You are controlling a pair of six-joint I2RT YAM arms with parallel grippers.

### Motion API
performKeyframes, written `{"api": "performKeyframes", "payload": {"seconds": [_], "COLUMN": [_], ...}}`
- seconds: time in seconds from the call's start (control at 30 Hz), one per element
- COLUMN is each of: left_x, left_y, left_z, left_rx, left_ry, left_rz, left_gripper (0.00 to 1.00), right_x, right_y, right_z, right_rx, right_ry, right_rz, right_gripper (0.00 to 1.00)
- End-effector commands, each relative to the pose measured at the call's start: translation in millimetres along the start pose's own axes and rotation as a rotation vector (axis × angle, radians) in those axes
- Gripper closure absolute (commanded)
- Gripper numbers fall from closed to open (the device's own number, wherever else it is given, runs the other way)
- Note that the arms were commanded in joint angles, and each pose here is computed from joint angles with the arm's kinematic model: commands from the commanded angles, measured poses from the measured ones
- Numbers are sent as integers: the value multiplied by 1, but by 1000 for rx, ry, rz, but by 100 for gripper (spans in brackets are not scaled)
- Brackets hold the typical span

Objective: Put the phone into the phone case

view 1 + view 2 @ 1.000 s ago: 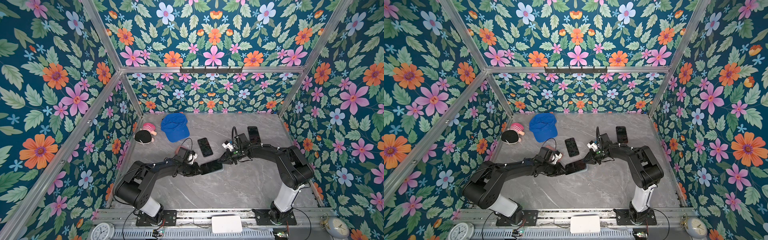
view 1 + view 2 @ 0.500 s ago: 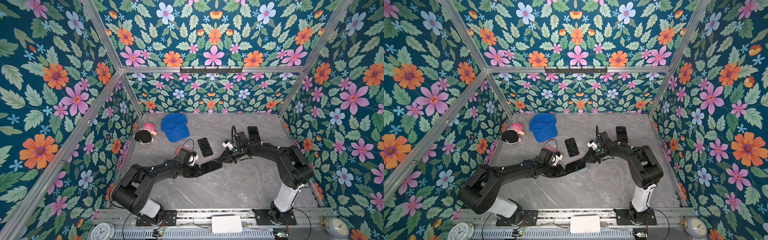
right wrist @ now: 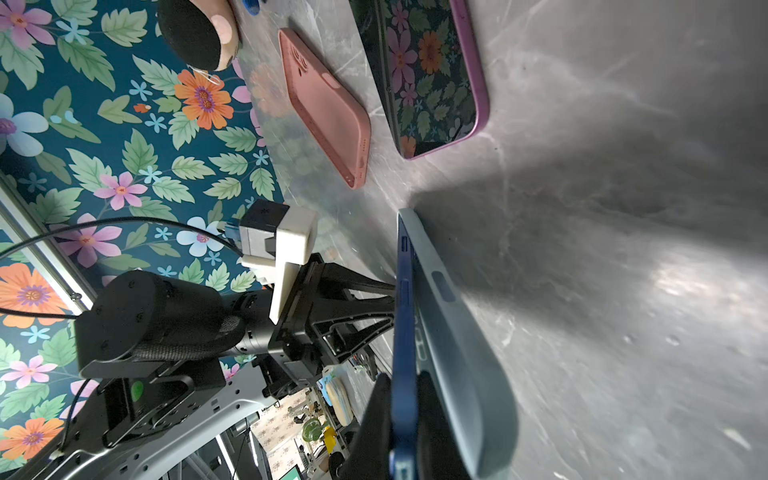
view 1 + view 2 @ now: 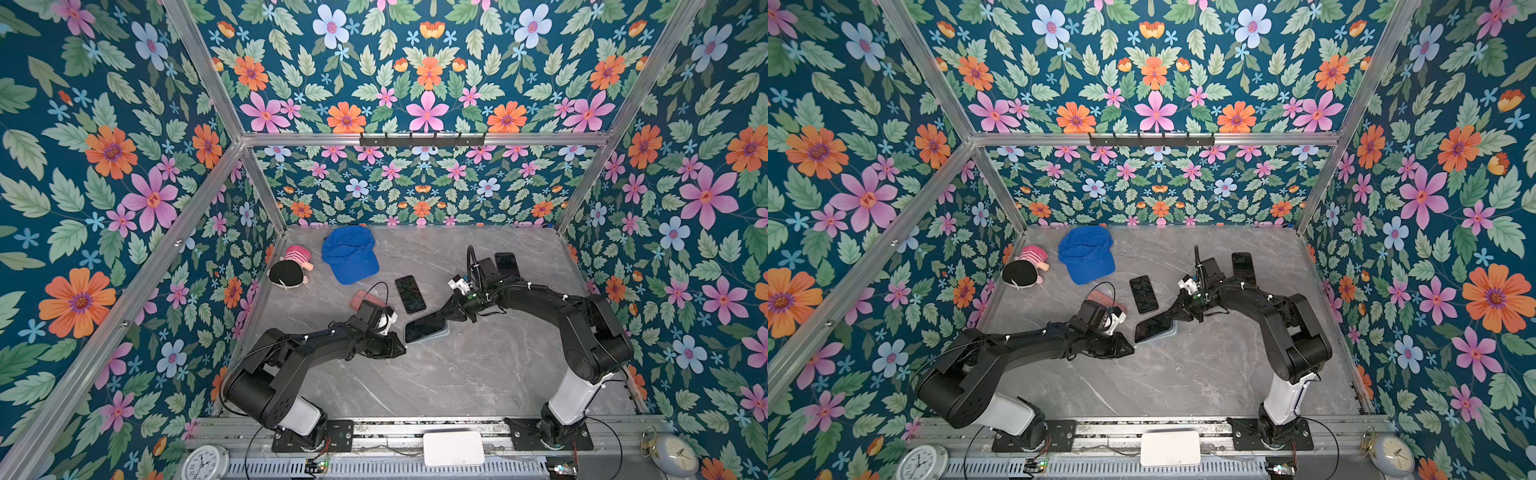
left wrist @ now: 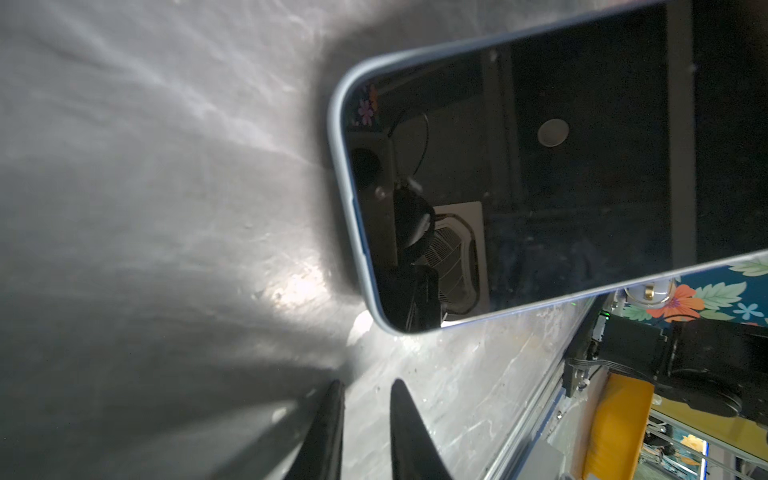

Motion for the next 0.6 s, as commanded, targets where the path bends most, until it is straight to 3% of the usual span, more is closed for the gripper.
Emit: {"api": "performKeyframes", "payload": {"seconds": [0.0,0.37,0.57], "left_x": [1,12,22], "left_y": [0,-12,-10], "left_z": [3,14,18], "left_rx": [23,-20,-98], "left_ry": [-13,-79,-134], "left_rz": [-5,-8,46], "left_gripper": [76,74,64], "right_x": [-1,-11,-23], "right_y": [9,11,-4], "right_z": [6,28,30], "right_rx": [25,86,159], "right_ry": [4,-45,-73], "right_rz": [7,10,20], "right_gripper": [100,100,100]}}
Point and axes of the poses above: each gripper's point midway between its finger pads, its own z axis back along the fingers, its own y axis along the line the jaws close on, x = y × z, the point moved 9 cm from there along z, back along the fingers, and after that the axes turned 4 degrees about z, right-handed, at the moved point
